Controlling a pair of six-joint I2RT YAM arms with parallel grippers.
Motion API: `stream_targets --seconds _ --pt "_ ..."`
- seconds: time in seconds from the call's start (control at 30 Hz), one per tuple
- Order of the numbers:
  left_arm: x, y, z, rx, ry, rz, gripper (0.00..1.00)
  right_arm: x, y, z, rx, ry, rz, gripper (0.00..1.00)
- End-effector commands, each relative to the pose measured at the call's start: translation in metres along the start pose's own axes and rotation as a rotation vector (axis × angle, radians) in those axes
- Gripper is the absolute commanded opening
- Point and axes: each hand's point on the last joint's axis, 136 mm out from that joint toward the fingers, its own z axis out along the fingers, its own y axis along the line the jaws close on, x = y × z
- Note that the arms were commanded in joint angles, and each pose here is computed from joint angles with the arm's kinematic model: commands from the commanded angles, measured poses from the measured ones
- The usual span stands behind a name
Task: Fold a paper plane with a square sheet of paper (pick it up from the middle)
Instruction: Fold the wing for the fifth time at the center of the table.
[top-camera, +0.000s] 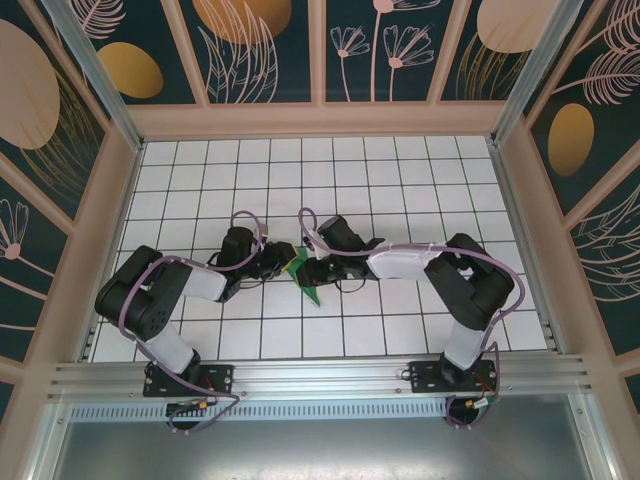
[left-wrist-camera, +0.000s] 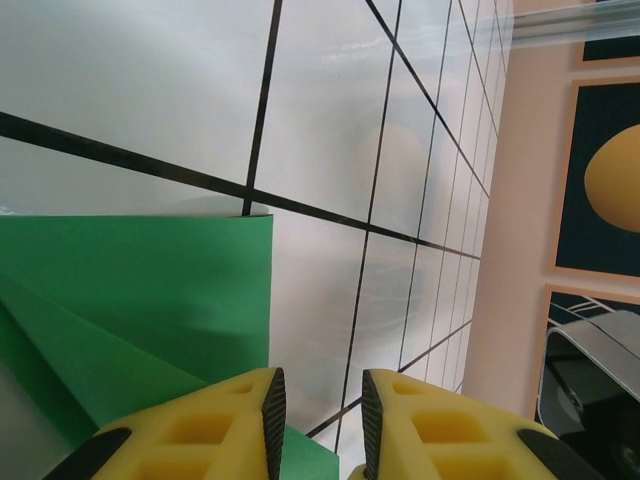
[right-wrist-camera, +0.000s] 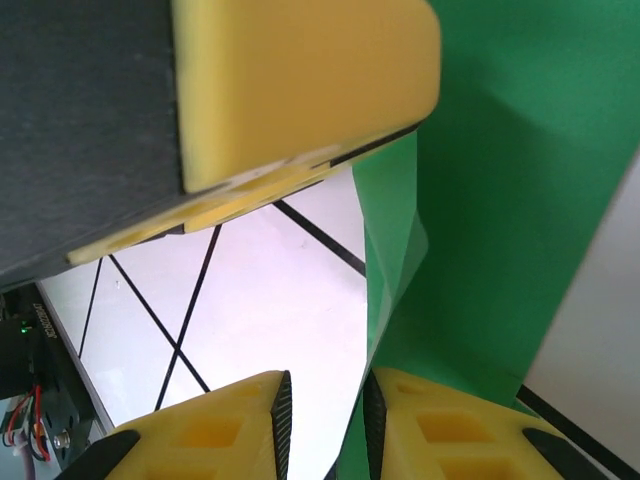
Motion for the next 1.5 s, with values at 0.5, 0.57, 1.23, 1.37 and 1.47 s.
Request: stream_targets --seconds 0.5,0.57,1.23,1.37,1.47 --pt "0.005 0.010 0.000 -0.034 0.013 0.023 0.29 0.029 -0.007 0.003 -0.035 0.030 0.039 0.01" --pt "0.004 0.008 -0.001 -0.030 0.012 0.025 0.29 0.031 -0.008 0.004 -0.057 0.027 0.047 0.01" --pt "0.027 -0.036 -0.017 0.057 0.083 0.091 0.33 0.028 -0.014 0.000 -0.211 0.014 0.161 0.00" --pt "0.036 -0.031 -0.015 0.058 0.100 0.076 0.33 0.024 -0.015 0.002 -0.218 0.009 0.185 0.00" --pt "0.037 -0.026 -0.011 0.054 0.100 0.065 0.33 0.024 -0.017 0.005 -0.215 0.011 0.196 0.00"
